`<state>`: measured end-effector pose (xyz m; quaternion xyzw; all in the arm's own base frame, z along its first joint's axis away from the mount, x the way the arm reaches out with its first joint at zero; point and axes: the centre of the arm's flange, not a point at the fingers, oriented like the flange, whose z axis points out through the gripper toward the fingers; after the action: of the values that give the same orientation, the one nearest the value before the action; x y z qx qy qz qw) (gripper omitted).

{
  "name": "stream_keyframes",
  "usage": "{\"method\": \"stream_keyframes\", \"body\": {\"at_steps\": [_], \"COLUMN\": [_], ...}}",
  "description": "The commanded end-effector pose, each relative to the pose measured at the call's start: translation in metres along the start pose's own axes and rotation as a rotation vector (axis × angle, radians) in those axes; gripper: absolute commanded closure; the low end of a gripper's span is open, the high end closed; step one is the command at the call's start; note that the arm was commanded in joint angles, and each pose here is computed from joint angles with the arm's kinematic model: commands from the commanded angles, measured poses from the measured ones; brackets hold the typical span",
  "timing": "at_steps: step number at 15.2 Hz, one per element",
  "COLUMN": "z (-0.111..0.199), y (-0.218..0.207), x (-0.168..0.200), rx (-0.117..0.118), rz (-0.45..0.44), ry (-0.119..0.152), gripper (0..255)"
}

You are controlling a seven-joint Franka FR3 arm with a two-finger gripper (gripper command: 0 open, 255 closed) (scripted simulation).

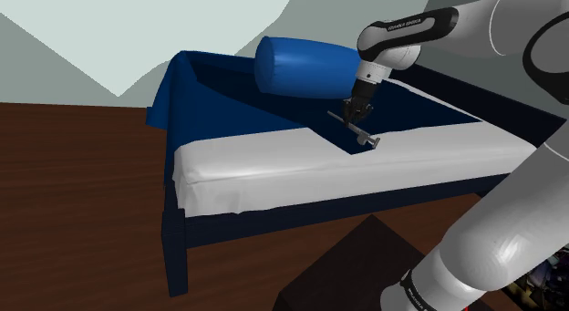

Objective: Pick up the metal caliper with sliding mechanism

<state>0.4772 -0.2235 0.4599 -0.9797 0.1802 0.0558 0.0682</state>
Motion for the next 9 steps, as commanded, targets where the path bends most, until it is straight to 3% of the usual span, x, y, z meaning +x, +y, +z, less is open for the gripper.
{"method": "stream_keyframes", "body": {"at_steps": [1,9], "z": [0.0002,-0.0053], "y": [0.0001,-0.0007], "x": [0.0001,-0.001], "rx": [0.0,0.0], "rz": [0.0,0.0], "ry": [0.0,0.0], "gripper": [255,255]}}
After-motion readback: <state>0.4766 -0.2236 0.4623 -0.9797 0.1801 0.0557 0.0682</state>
